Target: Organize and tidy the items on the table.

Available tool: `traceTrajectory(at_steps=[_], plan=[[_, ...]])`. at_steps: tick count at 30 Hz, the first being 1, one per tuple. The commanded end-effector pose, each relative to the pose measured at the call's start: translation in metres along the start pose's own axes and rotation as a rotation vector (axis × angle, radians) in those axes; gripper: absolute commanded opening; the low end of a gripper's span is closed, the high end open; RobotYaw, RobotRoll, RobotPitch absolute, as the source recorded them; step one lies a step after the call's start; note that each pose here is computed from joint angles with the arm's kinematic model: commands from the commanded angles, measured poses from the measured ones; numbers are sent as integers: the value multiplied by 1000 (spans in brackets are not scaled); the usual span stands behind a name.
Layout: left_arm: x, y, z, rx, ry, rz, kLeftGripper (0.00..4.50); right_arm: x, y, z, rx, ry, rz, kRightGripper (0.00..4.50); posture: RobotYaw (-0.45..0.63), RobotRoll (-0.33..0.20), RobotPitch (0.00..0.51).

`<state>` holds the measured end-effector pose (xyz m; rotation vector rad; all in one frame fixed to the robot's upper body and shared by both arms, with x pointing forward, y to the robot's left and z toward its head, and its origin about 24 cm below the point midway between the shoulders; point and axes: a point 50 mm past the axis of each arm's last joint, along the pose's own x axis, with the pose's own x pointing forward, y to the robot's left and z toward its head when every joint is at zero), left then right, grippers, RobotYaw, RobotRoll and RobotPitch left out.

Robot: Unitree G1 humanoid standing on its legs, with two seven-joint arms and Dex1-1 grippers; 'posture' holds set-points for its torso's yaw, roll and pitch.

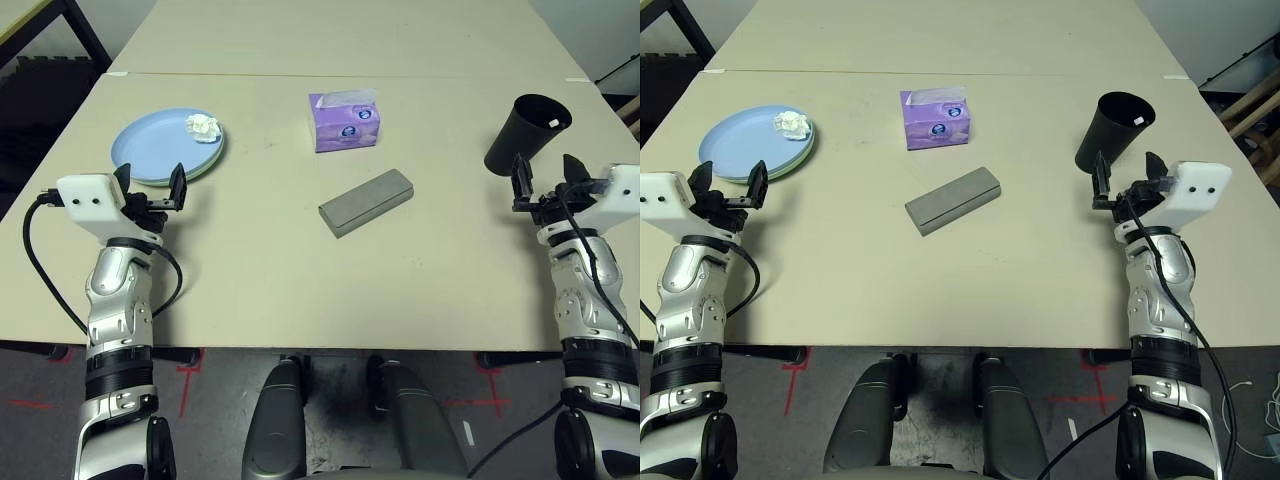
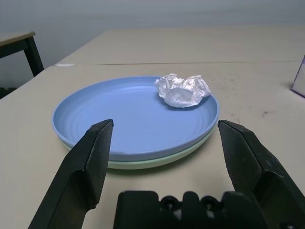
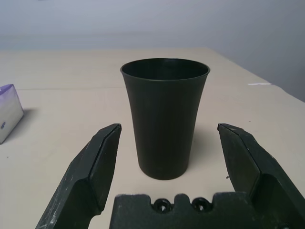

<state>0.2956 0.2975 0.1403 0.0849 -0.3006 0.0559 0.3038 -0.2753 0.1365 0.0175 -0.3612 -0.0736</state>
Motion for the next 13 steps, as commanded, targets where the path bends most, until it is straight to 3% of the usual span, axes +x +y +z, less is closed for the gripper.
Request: traceTrajectory(at_steps=[1,13], plan=[[-6,6,0,-1,17,-8,4500,-3,-7,5,-8,-10,-23,4449,128,0,184],[-4,9,-1,-14,21,-3,4500,0,-1,6,-1,-7,-9,4449,136,0,171]])
